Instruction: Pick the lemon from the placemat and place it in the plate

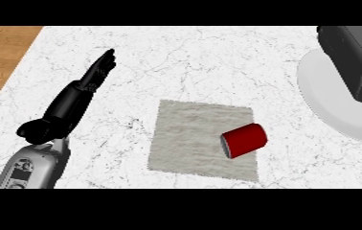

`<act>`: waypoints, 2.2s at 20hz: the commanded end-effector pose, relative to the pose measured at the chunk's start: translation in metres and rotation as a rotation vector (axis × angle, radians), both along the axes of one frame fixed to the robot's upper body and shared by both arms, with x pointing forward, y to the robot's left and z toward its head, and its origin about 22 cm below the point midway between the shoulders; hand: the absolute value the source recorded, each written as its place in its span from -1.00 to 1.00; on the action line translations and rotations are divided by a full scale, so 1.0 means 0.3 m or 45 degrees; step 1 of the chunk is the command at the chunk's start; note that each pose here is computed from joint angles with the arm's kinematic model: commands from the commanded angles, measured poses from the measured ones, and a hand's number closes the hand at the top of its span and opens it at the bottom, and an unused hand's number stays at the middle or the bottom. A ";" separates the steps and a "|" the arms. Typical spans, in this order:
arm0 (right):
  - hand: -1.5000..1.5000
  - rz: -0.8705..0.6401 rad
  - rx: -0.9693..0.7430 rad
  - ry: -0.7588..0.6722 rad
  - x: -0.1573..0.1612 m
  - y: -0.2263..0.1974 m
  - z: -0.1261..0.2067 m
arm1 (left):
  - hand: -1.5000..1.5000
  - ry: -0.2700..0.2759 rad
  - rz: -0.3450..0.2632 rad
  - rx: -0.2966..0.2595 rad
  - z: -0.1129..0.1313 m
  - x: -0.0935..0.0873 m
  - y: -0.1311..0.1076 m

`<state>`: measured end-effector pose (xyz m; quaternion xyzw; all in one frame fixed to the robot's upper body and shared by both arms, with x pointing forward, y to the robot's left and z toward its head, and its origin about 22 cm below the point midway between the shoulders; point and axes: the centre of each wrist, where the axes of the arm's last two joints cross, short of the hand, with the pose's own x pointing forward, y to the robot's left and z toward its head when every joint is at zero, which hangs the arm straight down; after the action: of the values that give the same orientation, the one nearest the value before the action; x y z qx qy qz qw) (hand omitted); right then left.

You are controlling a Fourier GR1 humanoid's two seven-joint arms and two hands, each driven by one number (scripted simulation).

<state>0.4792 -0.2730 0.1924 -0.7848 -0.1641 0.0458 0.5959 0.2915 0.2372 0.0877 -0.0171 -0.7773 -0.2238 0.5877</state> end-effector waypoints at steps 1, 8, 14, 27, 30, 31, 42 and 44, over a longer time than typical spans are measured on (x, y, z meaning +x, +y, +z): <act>1.00 -0.280 0.024 -0.231 -0.013 -0.034 -0.050 | 0.00 -0.001 0.021 -0.009 -0.011 0.004 0.003; 1.00 -0.410 0.006 -0.179 -0.082 -0.208 -0.175 | 0.00 0.015 0.053 -0.015 -0.005 -0.014 0.049; 1.00 -0.579 0.290 -0.208 -0.148 -0.305 -0.288 | 0.00 0.033 0.062 -0.006 -0.010 -0.025 0.079; -1.00 -0.389 0.211 -0.444 -0.192 -0.308 -0.403 | 0.00 0.021 0.058 0.000 -0.036 -0.018 0.092; -1.00 -0.295 0.129 -0.501 -0.221 -0.310 -0.467 | 0.00 0.026 0.054 -0.027 -0.014 -0.017 0.021; -1.00 -0.272 0.096 -0.535 -0.190 -0.306 -0.399 | 0.00 0.022 0.060 -0.008 -0.023 -0.024 0.042; -1.00 -0.050 0.255 -1.281 -0.108 -0.134 -0.315 | 0.00 0.071 0.117 0.005 -0.065 -0.041 0.092; -1.00 -0.006 0.273 -1.323 -0.107 -0.124 -0.300 | 0.00 0.068 0.124 -0.007 -0.031 -0.037 0.100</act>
<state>0.4415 -0.3253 0.0919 -0.6881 -0.3825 -0.2816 0.5486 0.2809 0.2646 0.0775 0.0081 -0.7650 -0.1990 0.6124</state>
